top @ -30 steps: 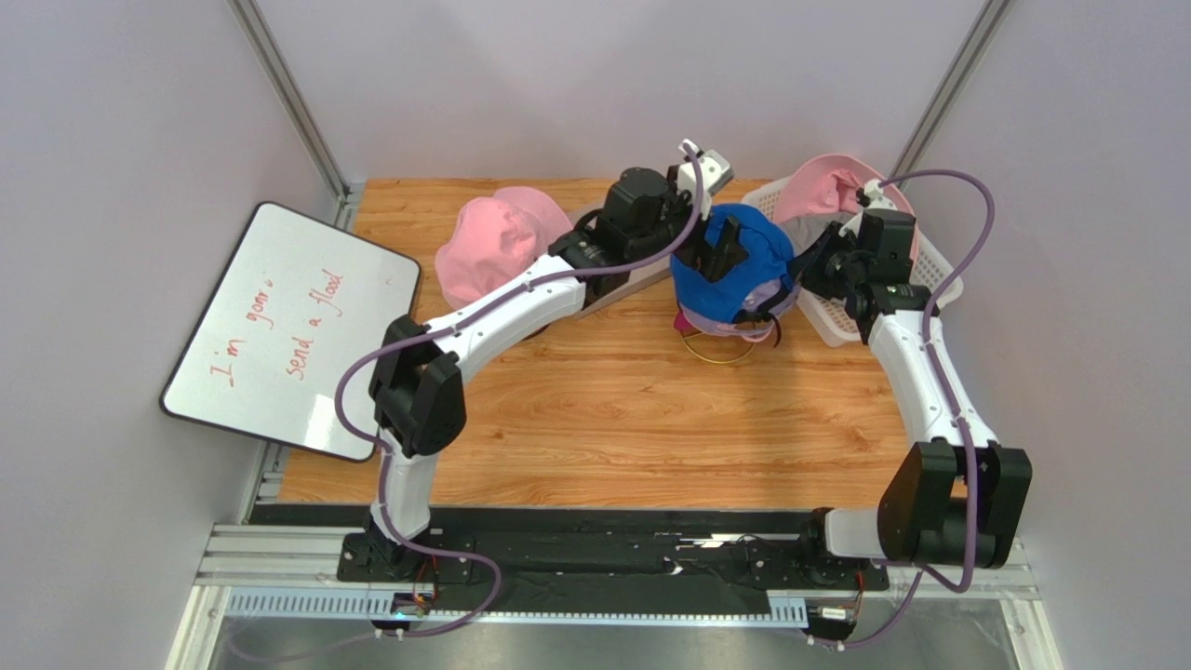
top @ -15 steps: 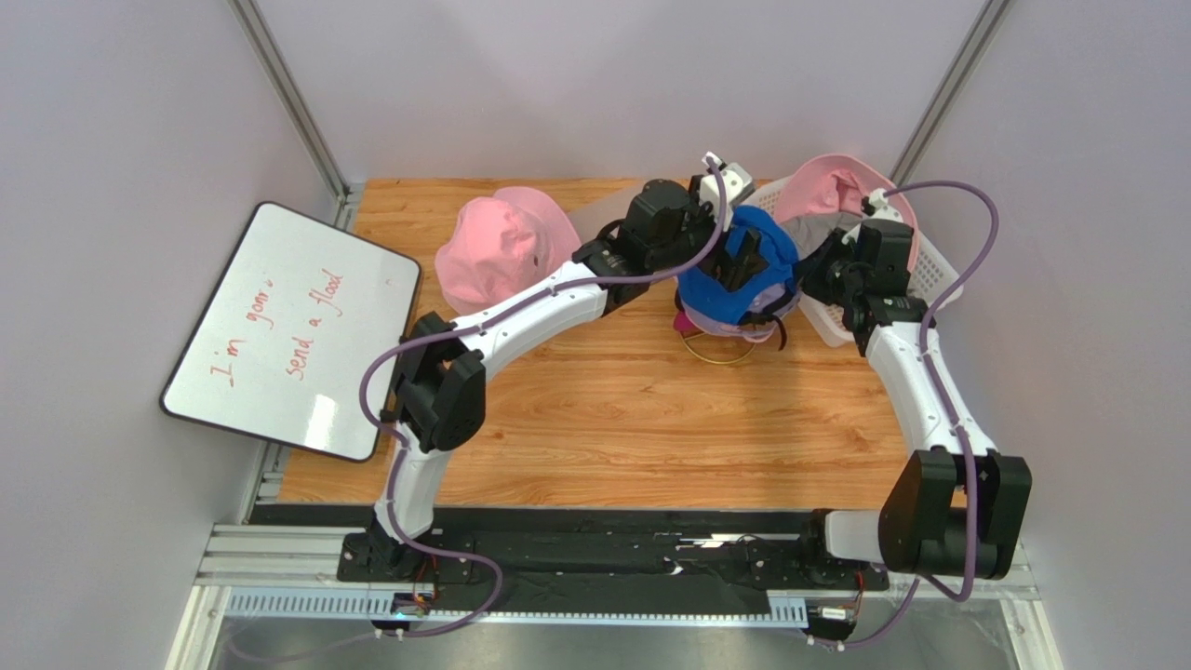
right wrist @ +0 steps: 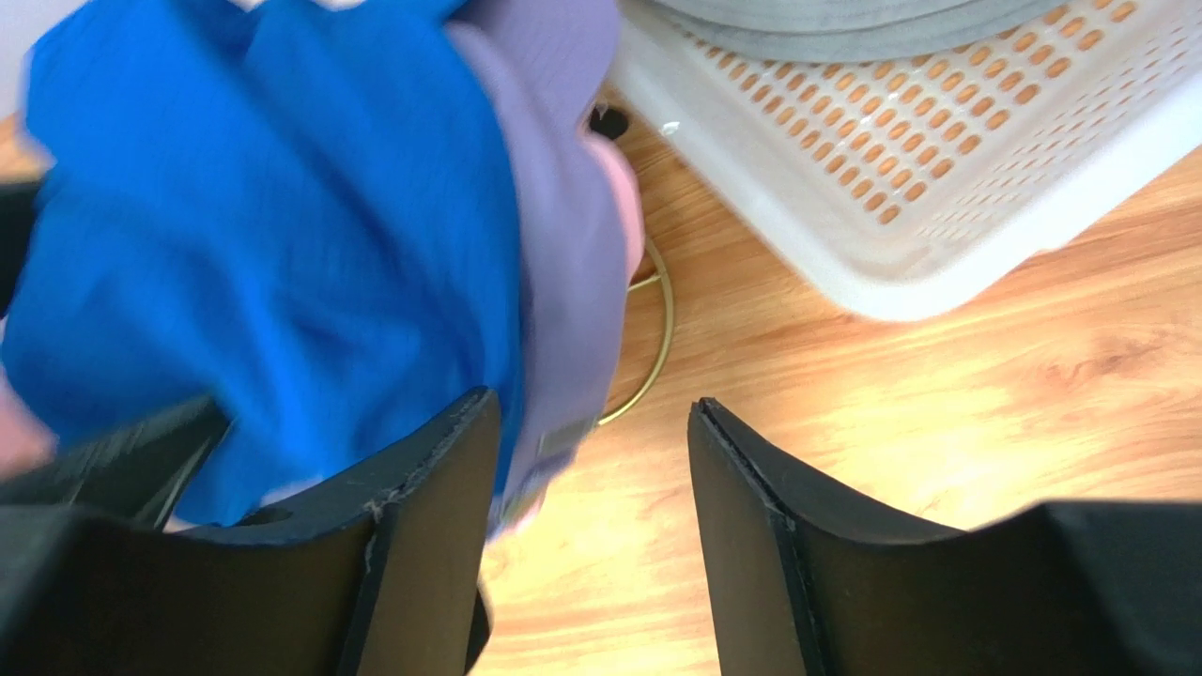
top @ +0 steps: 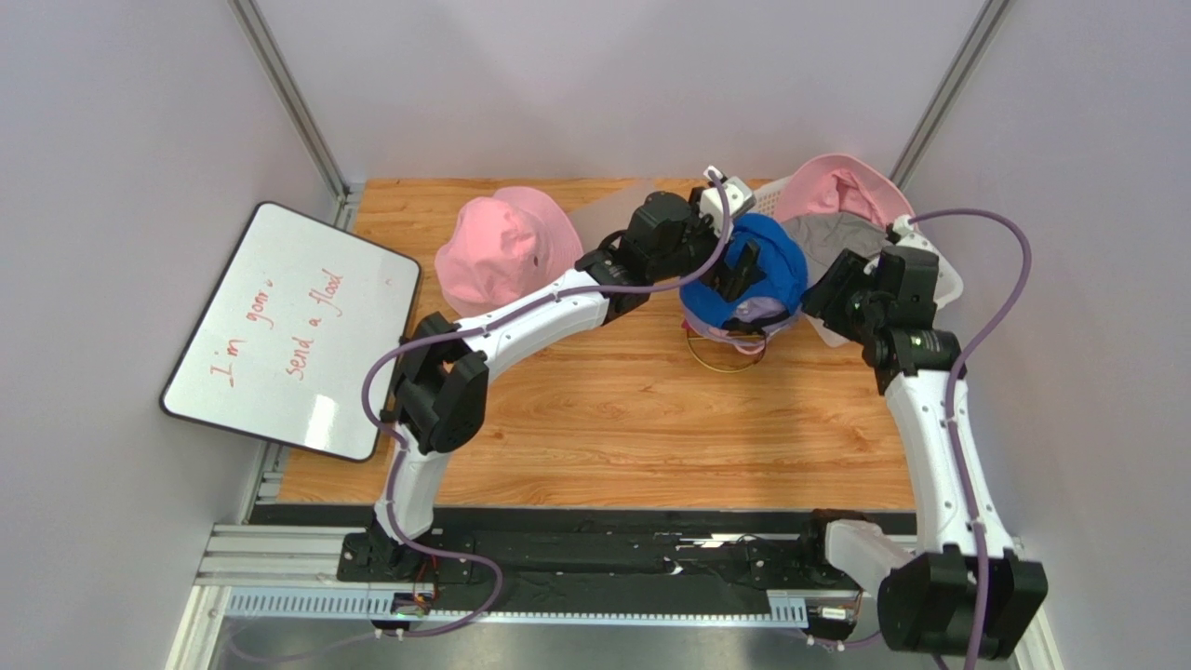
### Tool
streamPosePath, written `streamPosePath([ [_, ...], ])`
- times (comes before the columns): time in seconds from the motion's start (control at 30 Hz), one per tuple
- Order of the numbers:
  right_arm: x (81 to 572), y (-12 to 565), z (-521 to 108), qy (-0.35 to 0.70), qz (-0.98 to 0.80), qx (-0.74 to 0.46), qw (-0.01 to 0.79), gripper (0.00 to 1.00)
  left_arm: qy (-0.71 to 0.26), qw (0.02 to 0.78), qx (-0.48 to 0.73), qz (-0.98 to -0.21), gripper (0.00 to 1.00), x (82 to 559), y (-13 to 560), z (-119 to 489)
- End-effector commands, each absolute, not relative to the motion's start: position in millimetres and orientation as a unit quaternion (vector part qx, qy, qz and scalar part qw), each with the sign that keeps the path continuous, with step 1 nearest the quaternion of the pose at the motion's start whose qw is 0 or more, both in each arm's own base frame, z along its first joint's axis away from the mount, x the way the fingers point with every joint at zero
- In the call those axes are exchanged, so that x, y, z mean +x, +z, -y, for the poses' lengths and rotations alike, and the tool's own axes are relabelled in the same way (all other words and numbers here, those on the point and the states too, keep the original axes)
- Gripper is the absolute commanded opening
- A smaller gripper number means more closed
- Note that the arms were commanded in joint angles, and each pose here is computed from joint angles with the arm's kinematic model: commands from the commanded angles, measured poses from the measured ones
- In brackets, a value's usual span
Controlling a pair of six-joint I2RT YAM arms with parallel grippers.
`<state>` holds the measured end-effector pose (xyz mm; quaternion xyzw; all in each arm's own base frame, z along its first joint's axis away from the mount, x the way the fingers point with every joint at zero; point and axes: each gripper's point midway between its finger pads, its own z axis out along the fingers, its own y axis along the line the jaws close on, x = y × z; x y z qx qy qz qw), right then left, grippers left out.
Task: Stack the hats
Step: Stack the hat on the hat.
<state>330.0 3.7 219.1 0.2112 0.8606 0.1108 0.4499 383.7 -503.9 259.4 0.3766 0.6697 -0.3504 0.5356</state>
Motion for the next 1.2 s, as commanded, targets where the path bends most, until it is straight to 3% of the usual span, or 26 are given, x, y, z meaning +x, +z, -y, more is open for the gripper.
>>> streamPosePath([
  [0.0,293.5,210.5,-32.1,0.155,-0.87,0.189,0.429,0.53,-0.345,0.552,0.376,-0.659,0.97,376.2,276.7,492.7],
  [0.2,279.6,213.7,-28.4,0.139,-0.855,0.204,0.455,0.53,-0.353,0.543,0.384,-0.658,0.97,371.6,277.3,494.7],
  [0.5,286.6,229.2,-85.8,0.242,-0.841,0.162,0.456,0.52,-0.358,0.545,0.385,-0.653,0.97,367.4,280.3,492.2],
  [0.9,311.5,205.7,-89.4,0.225,-0.843,0.183,0.452,0.52,-0.356,0.546,0.391,-0.649,0.97,365.6,282.6,491.0],
  [1.17,312.9,174.5,-66.9,0.16,-0.856,0.208,0.445,0.35,-0.358,0.552,0.392,-0.643,0.97,361.1,292.4,487.7],
])
